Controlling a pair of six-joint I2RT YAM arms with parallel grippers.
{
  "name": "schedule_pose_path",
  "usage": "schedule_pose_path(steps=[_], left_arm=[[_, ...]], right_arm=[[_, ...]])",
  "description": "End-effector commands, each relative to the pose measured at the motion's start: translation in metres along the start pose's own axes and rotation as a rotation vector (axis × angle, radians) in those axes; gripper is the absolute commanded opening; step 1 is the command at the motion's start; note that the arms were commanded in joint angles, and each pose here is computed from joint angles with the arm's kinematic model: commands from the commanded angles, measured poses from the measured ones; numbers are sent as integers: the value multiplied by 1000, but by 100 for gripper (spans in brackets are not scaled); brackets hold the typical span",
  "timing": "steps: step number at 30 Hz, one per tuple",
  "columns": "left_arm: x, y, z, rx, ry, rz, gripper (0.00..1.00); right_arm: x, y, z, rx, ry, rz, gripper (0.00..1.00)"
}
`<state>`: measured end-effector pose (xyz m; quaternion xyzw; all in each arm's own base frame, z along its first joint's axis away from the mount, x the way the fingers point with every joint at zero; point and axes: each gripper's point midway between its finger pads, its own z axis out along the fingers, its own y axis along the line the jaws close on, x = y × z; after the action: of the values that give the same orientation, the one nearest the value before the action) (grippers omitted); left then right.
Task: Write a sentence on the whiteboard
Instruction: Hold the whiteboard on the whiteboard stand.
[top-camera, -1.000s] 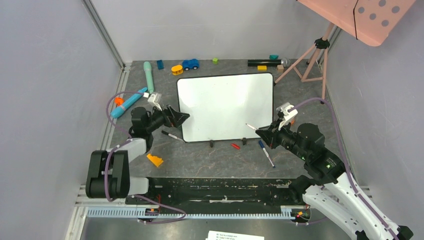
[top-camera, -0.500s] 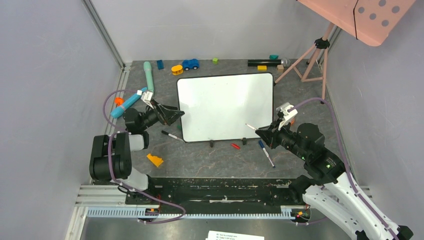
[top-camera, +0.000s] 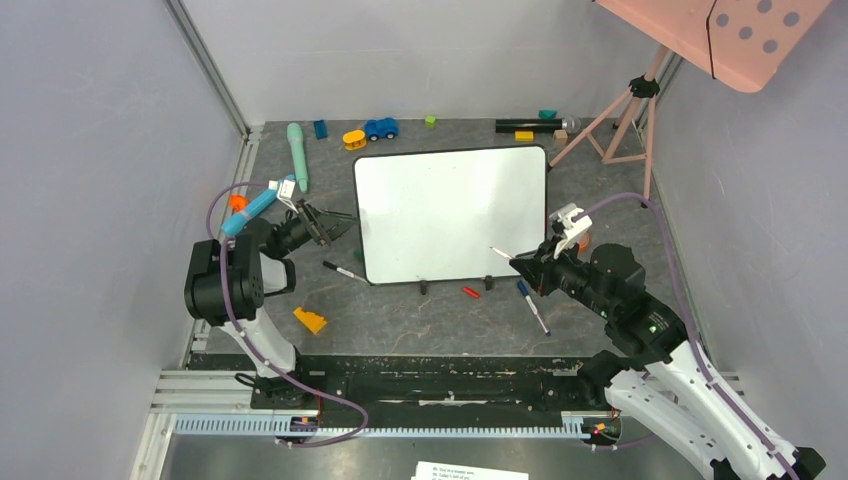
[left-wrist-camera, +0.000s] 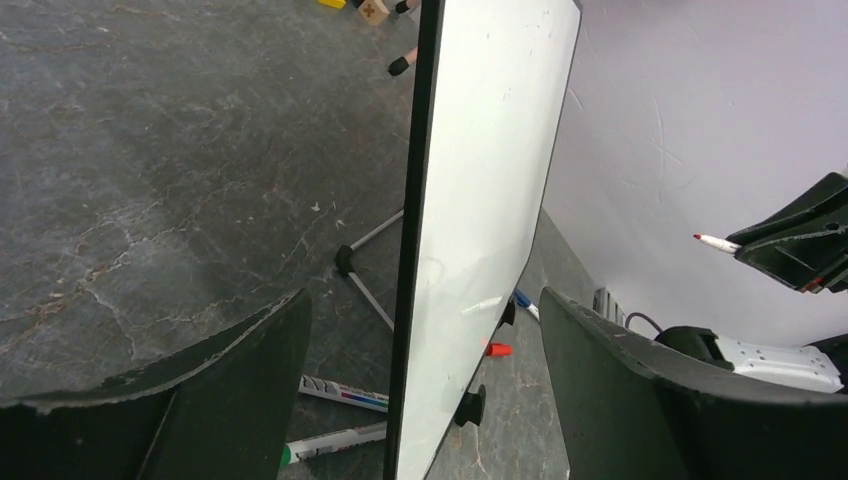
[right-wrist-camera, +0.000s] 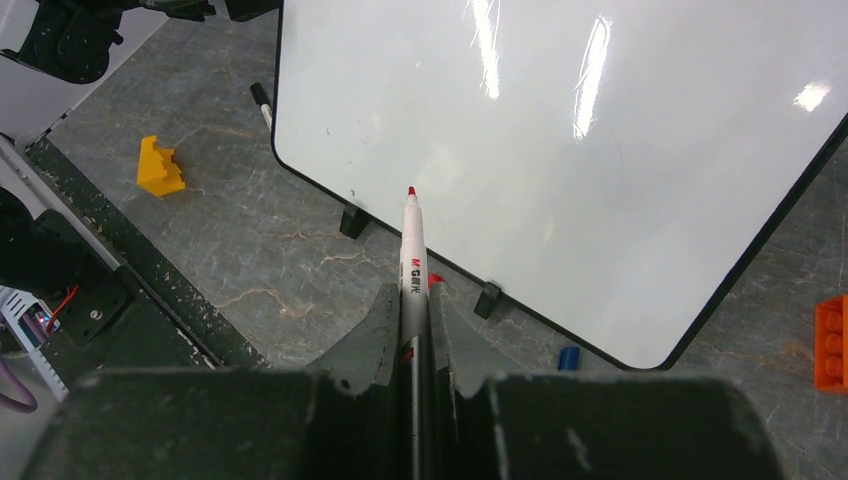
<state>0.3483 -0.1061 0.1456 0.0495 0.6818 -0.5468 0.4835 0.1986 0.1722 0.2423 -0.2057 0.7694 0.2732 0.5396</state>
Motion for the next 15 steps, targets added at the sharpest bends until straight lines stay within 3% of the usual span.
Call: schedule_pose_path(steps=[1,13,15], left_arm=[[-10,-14,4,76,8,73,88],[11,-26,29,186,119,94,87],[14,-24,31,190,126,87,80]], right_arm=[[-25,5,-2,-14,-71,-5,0],[-25,4,-2,-12,-81,-6,0],[-25,5,-3,-13,-86,-1,0]])
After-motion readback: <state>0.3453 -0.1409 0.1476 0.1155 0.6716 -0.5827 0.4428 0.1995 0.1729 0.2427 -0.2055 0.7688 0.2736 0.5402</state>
